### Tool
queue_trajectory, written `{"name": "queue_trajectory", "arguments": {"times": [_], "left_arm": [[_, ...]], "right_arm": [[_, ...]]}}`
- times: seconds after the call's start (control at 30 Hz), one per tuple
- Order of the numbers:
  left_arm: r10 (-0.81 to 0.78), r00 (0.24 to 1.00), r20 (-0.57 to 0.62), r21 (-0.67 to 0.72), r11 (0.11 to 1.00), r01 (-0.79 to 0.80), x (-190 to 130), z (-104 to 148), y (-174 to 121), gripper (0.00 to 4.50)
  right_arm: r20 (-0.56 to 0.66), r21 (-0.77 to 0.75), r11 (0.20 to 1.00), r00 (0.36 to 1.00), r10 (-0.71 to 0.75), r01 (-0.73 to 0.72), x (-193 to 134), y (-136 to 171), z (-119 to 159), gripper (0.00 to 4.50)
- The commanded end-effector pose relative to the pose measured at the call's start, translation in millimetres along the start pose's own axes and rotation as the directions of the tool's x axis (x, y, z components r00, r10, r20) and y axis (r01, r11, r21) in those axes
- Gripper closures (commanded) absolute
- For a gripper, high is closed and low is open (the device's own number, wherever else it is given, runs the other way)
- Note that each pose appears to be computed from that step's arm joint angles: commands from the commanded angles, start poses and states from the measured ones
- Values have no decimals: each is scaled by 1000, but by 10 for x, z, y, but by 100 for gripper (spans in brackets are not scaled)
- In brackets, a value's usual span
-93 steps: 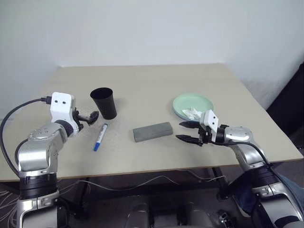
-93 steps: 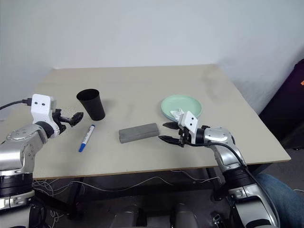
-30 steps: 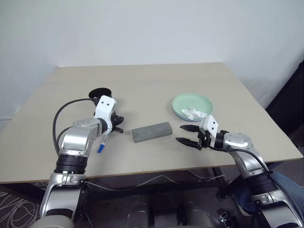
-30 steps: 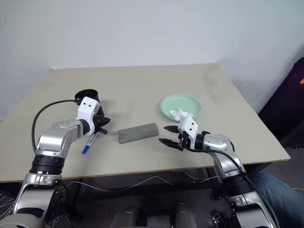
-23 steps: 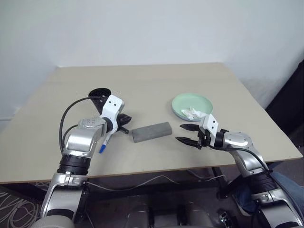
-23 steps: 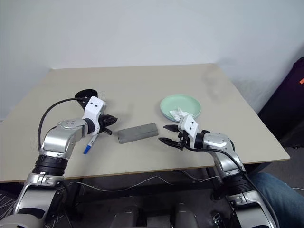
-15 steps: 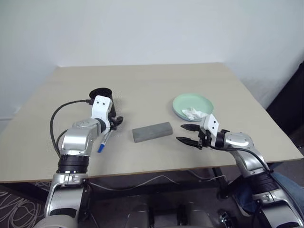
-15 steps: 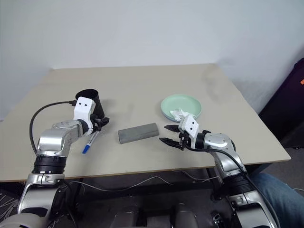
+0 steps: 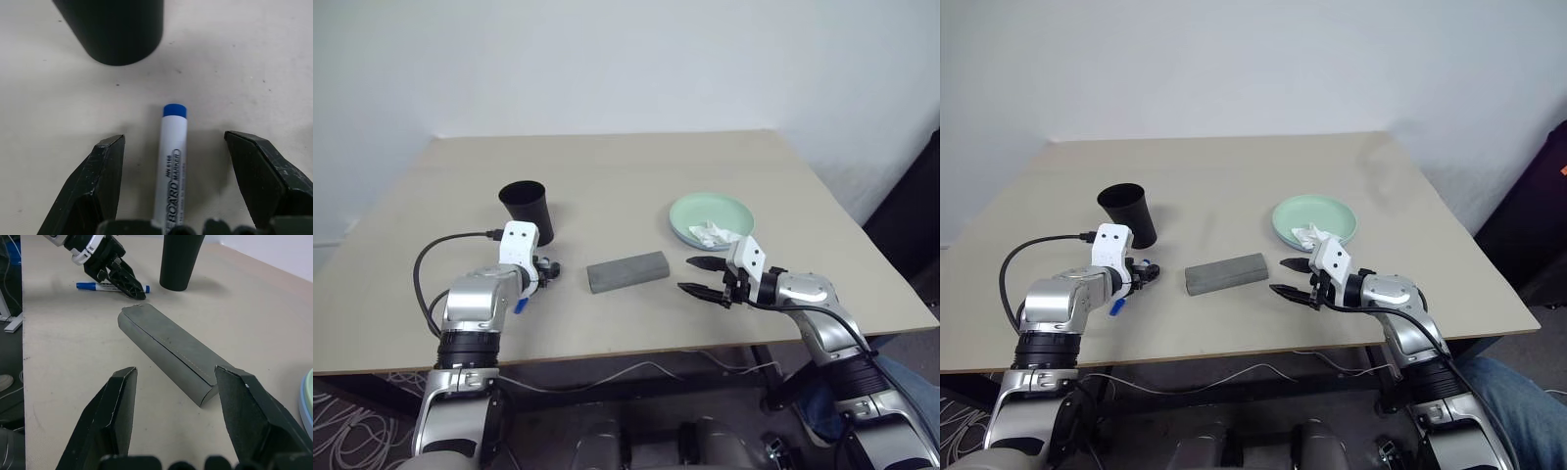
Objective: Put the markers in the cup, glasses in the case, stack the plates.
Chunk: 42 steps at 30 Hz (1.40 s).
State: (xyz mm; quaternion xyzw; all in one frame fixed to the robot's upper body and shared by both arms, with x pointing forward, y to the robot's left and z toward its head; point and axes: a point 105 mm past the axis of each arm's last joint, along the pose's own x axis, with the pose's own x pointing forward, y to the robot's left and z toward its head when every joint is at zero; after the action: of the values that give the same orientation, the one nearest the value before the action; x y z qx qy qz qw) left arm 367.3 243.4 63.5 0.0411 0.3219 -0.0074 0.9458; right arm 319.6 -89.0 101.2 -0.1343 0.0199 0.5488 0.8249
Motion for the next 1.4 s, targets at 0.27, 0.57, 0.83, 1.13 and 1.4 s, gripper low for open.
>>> {"name": "queue_trajectory", "arguments": {"times": [0.27,0.57,0.83,1.13,1.4], "left_arm": [[4,998,60,-3,1000,-4,-61,143,11,287],[7,997,72,0,1000,-7,-66,171,16,433],[-223,911,347,226,963,150,-209,750,-391,433],[-394,605,692,423,900,103,-565,1545,-529,433],[-161,444,882,285,931,-228,-650,1982,-29,433]], "right_arm": [[38,-43,999,999,-21,23,-17,-64,148,175],[35,-44,999,999,-22,24,-20,-66,141,175],[35,-50,999,999,-17,19,0,-80,153,175],[38,-63,998,999,-20,22,9,-111,182,175],[35,-64,998,999,-23,25,-2,-118,171,175]]}}
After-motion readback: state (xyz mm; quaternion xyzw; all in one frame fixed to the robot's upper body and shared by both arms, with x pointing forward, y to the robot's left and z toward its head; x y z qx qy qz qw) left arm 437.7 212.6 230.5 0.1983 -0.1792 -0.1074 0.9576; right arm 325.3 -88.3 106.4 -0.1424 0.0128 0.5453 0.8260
